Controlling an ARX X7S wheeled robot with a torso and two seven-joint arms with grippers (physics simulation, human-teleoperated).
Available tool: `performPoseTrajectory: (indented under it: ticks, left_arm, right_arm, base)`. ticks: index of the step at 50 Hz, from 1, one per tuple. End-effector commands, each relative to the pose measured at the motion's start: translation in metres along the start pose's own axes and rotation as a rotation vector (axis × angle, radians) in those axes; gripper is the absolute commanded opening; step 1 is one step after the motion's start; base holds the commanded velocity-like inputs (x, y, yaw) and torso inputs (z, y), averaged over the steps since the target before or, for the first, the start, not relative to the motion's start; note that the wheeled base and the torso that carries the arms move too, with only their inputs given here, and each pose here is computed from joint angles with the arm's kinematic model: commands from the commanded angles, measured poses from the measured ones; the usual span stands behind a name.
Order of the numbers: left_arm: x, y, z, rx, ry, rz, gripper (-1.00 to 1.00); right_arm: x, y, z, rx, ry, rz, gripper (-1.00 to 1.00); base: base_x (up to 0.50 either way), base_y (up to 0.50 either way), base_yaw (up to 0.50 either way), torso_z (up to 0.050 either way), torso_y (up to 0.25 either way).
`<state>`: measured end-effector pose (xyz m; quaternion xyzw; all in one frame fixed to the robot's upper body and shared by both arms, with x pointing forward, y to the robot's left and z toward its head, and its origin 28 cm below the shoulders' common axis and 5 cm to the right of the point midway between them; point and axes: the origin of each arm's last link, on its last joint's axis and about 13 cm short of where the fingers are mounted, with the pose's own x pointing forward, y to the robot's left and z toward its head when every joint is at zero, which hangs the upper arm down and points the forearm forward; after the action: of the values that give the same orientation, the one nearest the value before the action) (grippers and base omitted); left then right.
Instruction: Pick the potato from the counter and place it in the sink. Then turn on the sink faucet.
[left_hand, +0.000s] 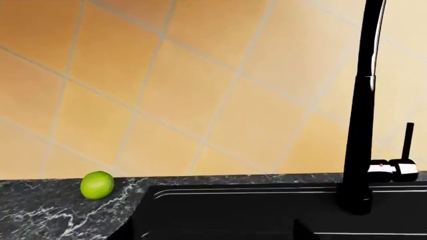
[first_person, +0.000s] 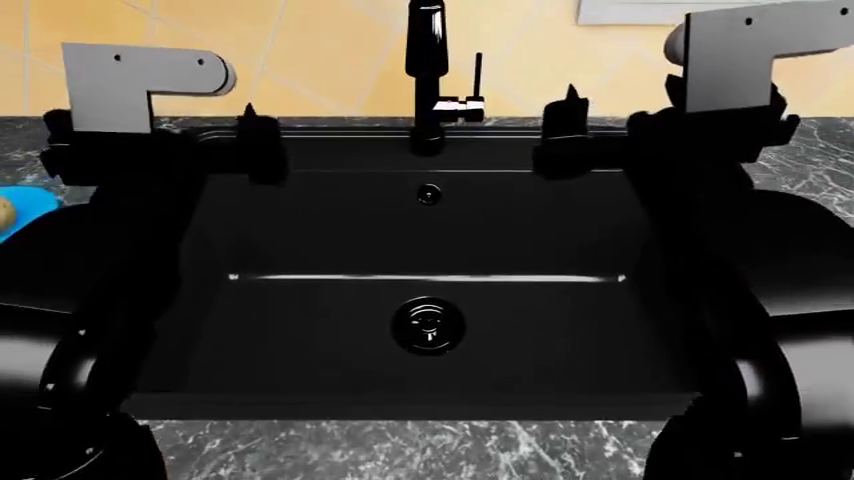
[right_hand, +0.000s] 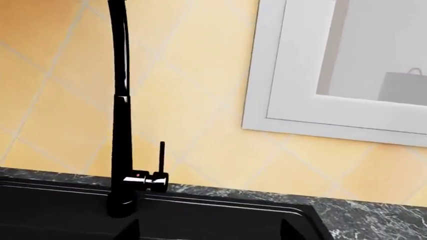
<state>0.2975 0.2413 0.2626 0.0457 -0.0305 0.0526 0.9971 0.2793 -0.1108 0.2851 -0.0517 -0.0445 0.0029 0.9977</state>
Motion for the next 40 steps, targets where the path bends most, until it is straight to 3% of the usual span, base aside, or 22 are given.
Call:
performPoseTrajectory:
  ticks: [1,6,15,26,40]
  left_arm:
    - [0.032,-0.002,0.009,0.003,0.003,0.005,1.00]
    - [0.046,-0.003,0.015,-0.026,-0.002,0.018,1.00]
    - [0.074,-0.007,0.014,0.026,-0.005,0.045,1.00]
    - [0.102,-0.017,0.024,0.030,-0.005,0.043,1.00]
    - [0.117,-0.021,0.030,0.058,-0.005,0.048,1.00]
  right_arm:
    - [0.028,-0.008,0.008,0.028,0.030,0.017,1.00]
    - [0.046,-0.013,0.010,0.014,0.054,0.014,1.00]
    - [0.077,-0.012,0.007,-0.016,0.109,0.025,1.00]
    - [0.103,-0.017,0.020,0.022,0.083,-0.012,1.00]
    - [0.112,-0.025,0.019,0.003,0.108,-0.049,1.00]
  base:
    - [0.00,0.00,0.00,0.000,0.000]
    - [0.00,0.00,0.00,0.000,0.000]
    - [0.00,0.00,0.00,0.000,0.000]
    - [0.01,0.00,0.00,0.000,0.000]
    - [0.49,0.00,0.00,0.000,0.000]
